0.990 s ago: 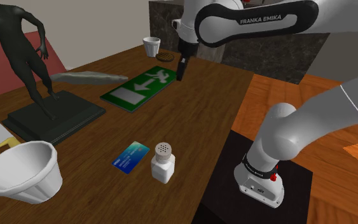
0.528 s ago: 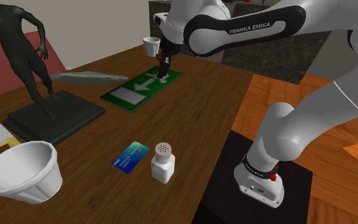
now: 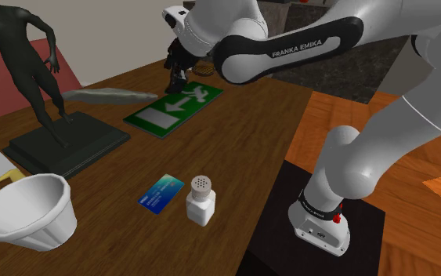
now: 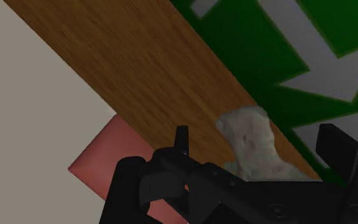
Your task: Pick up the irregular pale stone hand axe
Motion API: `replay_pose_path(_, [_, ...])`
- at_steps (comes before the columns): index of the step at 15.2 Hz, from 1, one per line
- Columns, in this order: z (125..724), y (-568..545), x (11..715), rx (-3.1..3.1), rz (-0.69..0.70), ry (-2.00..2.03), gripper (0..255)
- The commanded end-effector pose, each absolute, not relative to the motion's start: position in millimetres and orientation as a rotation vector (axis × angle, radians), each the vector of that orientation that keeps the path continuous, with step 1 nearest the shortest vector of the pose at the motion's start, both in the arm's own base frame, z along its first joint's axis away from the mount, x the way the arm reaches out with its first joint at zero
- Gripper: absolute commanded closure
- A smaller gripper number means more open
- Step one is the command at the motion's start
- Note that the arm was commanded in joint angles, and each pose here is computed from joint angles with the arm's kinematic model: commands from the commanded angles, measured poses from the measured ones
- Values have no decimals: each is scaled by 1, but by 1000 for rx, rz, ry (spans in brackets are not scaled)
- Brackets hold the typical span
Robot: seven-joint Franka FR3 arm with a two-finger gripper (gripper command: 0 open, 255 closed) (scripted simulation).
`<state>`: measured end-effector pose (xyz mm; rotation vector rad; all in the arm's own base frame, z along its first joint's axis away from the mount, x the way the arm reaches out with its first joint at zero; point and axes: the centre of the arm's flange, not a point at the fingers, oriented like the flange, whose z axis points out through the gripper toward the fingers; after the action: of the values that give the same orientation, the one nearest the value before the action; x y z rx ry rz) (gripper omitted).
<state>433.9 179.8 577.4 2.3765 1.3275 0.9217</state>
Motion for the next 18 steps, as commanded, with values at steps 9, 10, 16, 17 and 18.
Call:
replay_pose_path(9, [583, 270, 417, 1904, 1253, 1665, 0])
replay_pose_path(10, [583, 274, 416, 1884, 1264, 1676, 0])
replay_pose_path(16, [552, 274, 416, 1884, 1264, 1676, 0])
replay_pose_path(17, [543, 274, 416, 1884, 1264, 1676, 0])
replay_pose_path(18, [543, 274, 416, 1884, 1264, 1676, 0])
